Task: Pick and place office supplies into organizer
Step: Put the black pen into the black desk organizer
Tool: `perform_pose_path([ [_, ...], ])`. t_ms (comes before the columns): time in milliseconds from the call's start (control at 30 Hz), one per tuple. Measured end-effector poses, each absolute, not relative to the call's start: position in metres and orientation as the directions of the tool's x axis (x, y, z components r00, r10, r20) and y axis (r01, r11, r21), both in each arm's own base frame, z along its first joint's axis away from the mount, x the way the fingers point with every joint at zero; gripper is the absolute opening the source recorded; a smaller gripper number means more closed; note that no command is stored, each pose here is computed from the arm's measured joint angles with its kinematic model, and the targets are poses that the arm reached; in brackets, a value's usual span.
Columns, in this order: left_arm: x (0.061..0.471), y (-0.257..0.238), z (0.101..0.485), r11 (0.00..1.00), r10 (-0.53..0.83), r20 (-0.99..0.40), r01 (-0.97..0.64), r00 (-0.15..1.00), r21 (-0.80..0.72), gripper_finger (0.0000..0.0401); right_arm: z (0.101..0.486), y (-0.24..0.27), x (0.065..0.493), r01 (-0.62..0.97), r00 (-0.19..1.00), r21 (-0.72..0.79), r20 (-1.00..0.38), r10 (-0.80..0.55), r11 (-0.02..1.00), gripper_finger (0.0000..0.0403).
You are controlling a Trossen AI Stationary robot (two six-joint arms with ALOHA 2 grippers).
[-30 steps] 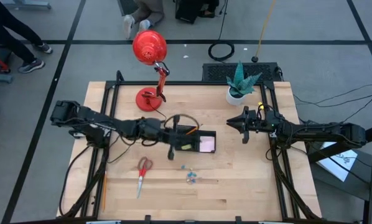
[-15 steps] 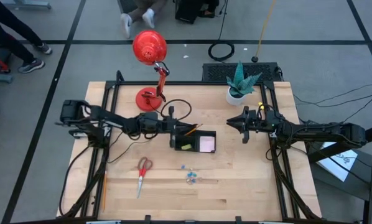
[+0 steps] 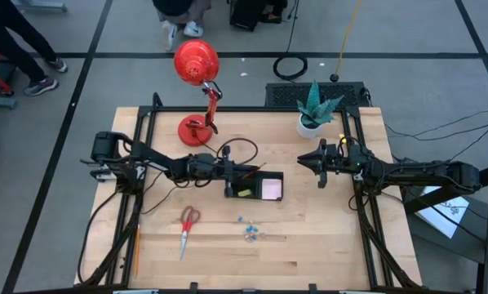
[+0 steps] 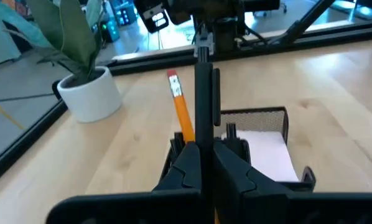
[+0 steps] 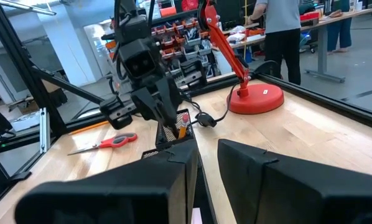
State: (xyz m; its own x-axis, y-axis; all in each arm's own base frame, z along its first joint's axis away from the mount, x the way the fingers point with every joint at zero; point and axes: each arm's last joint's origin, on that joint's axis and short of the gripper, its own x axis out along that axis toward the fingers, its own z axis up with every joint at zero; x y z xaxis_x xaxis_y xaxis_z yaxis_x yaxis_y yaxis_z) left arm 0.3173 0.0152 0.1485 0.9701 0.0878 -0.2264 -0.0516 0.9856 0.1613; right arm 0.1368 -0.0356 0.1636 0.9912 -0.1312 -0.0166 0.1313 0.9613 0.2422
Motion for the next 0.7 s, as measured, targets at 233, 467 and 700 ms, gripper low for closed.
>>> perform_pose_path([
  [233, 0.3168, 0.0158, 0.1463, 0.985, 0.097, -0.249, -0.057, 0.964, 0.162, 0.0016, 0.1636, -0.0356, 0.1368, 0.132, 0.991, 0.242, -0.017, -0.132, 0.961, 0.0059],
  [467, 0.3167, 0.0162, 0.1456, 0.987, 0.098, -0.257, -0.060, 0.961, 0.151, 0.0044, 0.1635, -0.0356, 0.1368, 0.131, 0.991, 0.242, -0.017, -0.130, 0.961, 0.0059],
  [700, 0.3169, 0.0162, 0.1465, 0.989, 0.098, -0.248, -0.066, 0.964, 0.134, 0.0121, 0.1635, -0.0356, 0.1368, 0.130, 0.991, 0.243, -0.017, -0.130, 0.961, 0.0059],
])
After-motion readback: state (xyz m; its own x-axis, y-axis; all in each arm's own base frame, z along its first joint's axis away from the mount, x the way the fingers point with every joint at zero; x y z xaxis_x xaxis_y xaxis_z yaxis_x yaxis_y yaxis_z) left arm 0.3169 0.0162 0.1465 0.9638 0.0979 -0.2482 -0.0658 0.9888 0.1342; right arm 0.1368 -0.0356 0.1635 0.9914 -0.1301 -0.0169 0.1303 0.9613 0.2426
